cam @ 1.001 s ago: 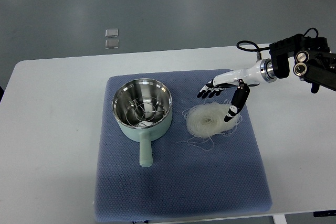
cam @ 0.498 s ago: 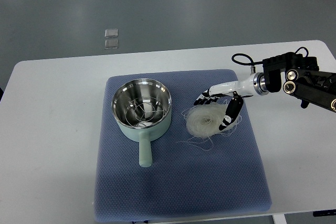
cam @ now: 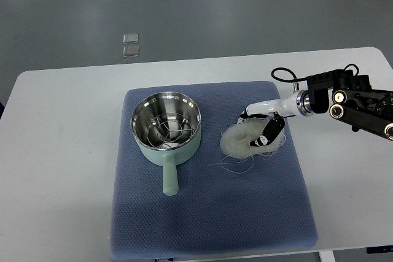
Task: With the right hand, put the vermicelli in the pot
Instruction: 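Lift the vermicelli with the right hand and carry it above the pot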
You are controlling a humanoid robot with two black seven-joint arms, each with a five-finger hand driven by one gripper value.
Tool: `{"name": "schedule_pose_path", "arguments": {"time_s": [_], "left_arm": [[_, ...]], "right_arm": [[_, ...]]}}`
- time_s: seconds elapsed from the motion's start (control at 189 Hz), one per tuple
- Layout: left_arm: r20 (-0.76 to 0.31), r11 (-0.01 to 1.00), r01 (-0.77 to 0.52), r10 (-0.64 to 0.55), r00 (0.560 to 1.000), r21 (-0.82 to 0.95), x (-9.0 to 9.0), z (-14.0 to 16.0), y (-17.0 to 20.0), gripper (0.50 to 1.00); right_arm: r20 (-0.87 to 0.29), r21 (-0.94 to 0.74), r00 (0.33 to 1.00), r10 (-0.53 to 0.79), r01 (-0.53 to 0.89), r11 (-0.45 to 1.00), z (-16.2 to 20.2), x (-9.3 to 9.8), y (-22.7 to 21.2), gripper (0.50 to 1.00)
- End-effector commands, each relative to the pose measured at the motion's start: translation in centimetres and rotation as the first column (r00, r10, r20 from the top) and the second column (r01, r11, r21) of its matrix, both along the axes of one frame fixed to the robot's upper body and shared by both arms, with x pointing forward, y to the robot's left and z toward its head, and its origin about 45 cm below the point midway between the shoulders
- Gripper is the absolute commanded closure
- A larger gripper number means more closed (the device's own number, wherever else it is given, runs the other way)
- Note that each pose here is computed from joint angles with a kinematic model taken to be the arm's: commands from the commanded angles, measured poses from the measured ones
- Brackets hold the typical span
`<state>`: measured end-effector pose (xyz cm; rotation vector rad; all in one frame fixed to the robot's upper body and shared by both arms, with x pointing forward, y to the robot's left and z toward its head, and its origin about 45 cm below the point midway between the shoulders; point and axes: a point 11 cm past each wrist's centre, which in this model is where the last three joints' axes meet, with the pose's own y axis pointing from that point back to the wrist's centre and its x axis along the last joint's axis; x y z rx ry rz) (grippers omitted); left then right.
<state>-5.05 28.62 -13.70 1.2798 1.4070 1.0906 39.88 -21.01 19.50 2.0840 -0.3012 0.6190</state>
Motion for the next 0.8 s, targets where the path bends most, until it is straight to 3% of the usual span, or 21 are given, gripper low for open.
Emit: {"name": "schedule_pose_path", "arguments": {"time_s": [0.0, 0.286, 0.482, 0.635, 0.794], "left_arm": [[-0.001, 1.0, 0.0, 0.0, 1.0, 0.0, -0.1, 0.0, 0.0, 0.5], [-0.001, 1.0, 0.0, 0.0, 1.0, -0.005, 0.0, 0.0, -0.2, 0.5], [-0.001, 1.0, 0.0, 0.0, 1.0, -0.003, 0.0, 0.0, -0.1, 0.5], [-0.001, 1.0, 0.0, 0.0, 1.0, 0.005, -0.1, 0.0, 0.2, 0.5], [0.0, 1.0, 0.002, -0.002, 1.0, -0.002, 0.0, 0.0, -0.1, 0.5]], "right_arm": [[0.044, 0.002, 0.999, 0.013, -0.013, 1.0, 2.8, 1.1, 0.0, 1.0], [0.166, 0.035, 0.983, 0.08, -0.087, 0.996, 15.5, 2.6, 0.2, 1.0], [0.344, 0.029, 0.933, 0.105, -0.123, 0.992, 24.7, 2.9, 0.9, 1.0], [0.375, 0.022, 0.917, 0.137, -0.156, 0.988, 26.2, 2.7, 2.4, 1.0], [0.35, 0.016, 0.913, 0.211, -0.231, 0.973, 25.1, 2.5, 6.4, 1.0]]}}
